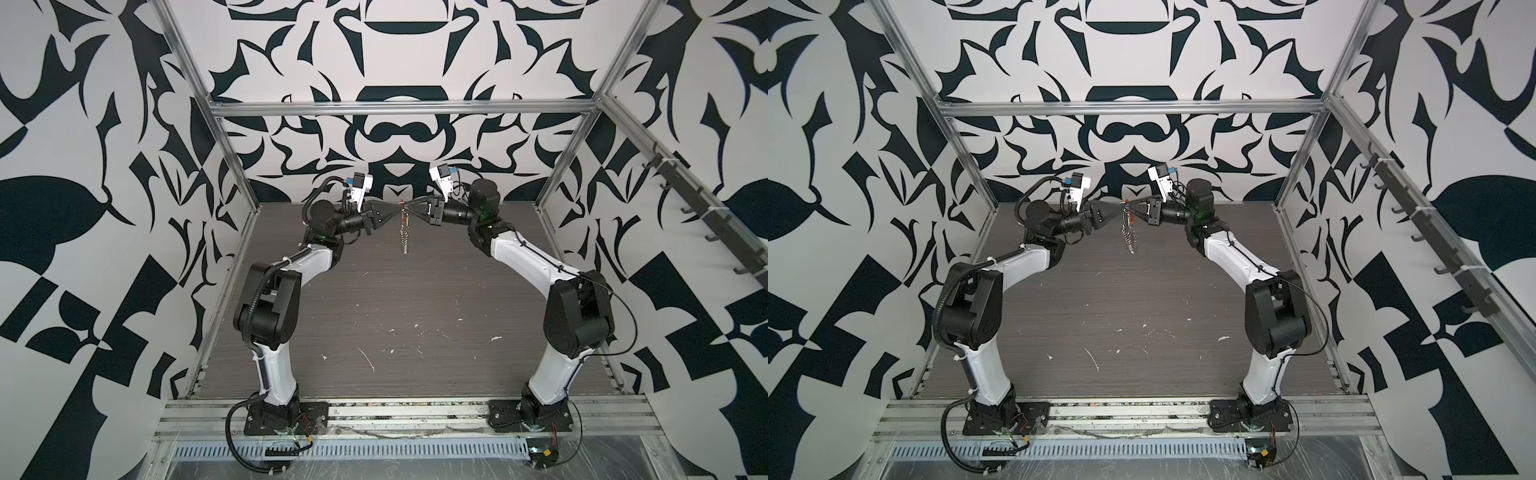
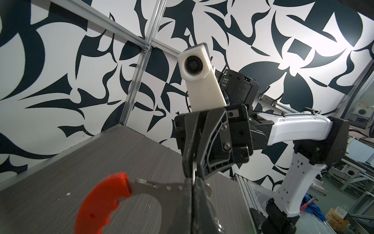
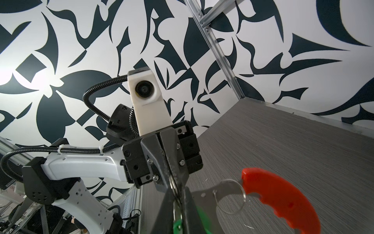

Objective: Attach keys to a key ring
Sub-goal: Insert the key into the keyring.

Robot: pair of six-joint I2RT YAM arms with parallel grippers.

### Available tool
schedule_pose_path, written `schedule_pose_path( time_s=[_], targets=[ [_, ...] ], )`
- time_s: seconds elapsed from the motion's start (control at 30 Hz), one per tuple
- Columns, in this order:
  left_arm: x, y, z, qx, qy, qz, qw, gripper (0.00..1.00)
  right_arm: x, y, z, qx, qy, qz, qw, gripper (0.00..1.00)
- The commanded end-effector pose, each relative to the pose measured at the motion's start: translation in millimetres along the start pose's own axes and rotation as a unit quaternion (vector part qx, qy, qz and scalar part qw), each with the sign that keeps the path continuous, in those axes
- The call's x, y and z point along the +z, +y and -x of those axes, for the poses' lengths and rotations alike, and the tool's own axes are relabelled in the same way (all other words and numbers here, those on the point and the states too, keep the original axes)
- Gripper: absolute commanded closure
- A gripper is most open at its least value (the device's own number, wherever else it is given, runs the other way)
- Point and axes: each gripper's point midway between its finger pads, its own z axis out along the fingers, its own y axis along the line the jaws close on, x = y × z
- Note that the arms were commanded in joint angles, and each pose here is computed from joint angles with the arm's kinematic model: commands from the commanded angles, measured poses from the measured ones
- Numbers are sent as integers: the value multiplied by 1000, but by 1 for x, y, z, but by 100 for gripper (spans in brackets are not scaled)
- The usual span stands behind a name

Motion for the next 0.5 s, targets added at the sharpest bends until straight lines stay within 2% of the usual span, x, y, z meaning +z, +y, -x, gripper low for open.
schedule_pose_path(
  time_s=[0.0, 0.07, 0.23, 0.33, 0.37, 0.47],
  targets=[
    [2, -2, 13, 27, -18, -6, 999, 100, 8, 27, 10, -29, -4, 37, 999, 91],
    [2, -2, 13, 26, -19, -5, 999, 100, 8, 27, 10, -29, -4, 37, 999, 100],
    [2, -2, 12, 23, -18, -5, 1000, 100, 6, 28, 14, -42, -10, 23, 999, 100],
    [1, 2, 8, 19, -16, 0, 1000, 100, 1, 20, 15, -70, -13, -27, 997, 100],
    [0, 4, 7, 15, -15, 4, 1000, 98, -2, 18, 14, -86, -12, -48, 995, 100],
    [-5, 10, 3, 12, -13, 15, 1000, 77, -10, 12, 13, -125, -10, -92, 988, 100]
  ],
)
